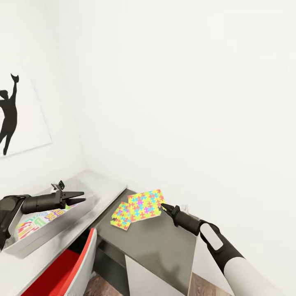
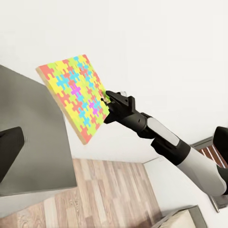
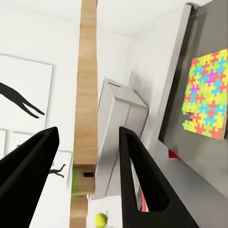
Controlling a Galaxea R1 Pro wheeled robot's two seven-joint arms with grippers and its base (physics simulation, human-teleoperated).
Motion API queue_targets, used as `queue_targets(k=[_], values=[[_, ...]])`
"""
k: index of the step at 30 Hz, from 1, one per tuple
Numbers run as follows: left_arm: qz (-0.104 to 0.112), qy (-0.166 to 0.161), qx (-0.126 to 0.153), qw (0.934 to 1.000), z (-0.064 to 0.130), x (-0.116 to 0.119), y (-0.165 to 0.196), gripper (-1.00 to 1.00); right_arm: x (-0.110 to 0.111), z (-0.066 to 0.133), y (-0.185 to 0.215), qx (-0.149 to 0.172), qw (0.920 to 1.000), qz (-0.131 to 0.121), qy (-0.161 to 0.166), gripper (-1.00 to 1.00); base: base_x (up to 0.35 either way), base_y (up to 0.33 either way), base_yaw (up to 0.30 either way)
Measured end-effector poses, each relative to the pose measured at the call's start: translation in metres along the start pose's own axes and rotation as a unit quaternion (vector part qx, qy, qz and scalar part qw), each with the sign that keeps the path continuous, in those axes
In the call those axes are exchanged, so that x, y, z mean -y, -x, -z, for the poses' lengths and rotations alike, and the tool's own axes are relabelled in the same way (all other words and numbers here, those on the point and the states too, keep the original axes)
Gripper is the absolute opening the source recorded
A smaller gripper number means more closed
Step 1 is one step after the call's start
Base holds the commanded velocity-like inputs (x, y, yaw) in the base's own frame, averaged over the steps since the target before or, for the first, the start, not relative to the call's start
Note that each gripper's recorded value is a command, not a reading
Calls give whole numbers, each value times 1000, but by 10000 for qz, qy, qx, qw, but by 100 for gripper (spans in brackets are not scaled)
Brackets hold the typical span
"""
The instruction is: Put all the toys in the child's room - the three board games (two on the bed and one on the table), the two jigsaw puzzles on the table, and the tennis ball on the table - inside the toy box on the table in the child's room.
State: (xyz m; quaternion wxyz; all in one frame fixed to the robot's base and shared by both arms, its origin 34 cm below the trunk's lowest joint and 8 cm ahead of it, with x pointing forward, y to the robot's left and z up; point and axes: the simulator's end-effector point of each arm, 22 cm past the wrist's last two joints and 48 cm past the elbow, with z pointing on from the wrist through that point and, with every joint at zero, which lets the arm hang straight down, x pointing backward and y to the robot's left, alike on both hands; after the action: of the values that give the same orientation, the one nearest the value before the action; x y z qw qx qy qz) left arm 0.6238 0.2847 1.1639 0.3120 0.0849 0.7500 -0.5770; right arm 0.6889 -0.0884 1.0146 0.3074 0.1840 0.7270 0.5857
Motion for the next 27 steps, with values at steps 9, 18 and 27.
queue_targets(k=[9, 18, 27], values=[[-26, 0, 22, 10000, 2, 2, 2, 100, -3, 1, 1, 17, 10000, 30, 11, -100, 0, 0, 271], [-50, 17, 31, 10000, 5, 4, 2, 100, -5, 1, 2, 26, 10000, 52, 24, -100, 0, 0, 273], [-71, 11, 38, 10000, 5, 6, 3, 100, -9, 2, 3, 34, 9999, 69, 83, -100, 0, 0, 273]])
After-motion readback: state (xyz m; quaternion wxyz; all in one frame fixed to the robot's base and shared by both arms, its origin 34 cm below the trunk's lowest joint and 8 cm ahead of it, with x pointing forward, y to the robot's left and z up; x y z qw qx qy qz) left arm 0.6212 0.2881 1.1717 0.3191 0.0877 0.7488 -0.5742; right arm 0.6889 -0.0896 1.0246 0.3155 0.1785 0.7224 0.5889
